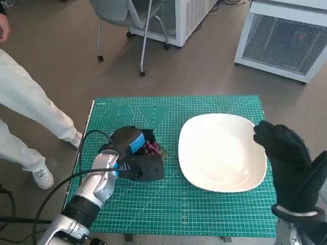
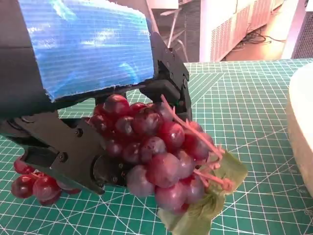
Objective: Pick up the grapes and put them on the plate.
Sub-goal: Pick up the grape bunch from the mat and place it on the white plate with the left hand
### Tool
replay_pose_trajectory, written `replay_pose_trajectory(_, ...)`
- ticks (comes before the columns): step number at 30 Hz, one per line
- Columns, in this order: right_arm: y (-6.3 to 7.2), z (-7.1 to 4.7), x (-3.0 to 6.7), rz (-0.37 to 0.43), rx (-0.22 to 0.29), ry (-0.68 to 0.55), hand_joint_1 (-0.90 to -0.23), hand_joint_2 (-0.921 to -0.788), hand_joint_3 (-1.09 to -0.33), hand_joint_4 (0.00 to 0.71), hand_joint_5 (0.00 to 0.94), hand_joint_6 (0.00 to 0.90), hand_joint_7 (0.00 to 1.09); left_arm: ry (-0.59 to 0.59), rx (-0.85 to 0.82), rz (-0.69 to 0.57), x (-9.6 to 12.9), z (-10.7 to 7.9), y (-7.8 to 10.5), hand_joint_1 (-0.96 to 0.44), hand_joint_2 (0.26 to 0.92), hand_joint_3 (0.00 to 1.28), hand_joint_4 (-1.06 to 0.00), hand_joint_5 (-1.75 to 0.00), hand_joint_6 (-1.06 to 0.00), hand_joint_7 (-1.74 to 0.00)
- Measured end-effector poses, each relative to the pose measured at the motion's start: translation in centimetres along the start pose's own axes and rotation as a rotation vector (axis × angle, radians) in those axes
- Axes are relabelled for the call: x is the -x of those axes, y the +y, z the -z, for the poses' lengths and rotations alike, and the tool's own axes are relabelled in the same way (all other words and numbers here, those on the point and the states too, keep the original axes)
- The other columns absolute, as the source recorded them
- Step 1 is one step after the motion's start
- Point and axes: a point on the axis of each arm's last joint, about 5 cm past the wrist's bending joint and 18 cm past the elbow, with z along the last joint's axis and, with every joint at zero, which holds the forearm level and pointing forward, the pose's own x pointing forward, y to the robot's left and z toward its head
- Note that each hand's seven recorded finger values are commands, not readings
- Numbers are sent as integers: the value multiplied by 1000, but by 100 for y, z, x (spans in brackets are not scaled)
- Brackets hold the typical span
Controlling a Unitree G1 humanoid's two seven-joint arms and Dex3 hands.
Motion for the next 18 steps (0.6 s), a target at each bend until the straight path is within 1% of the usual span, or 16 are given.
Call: replay_pose_trajectory(18,-1,5,2,1,0,1,-315,-921,-567,509,527,263,885,12,4,3,1,1,8,3,921,116,-573,-1444,-668,-967)
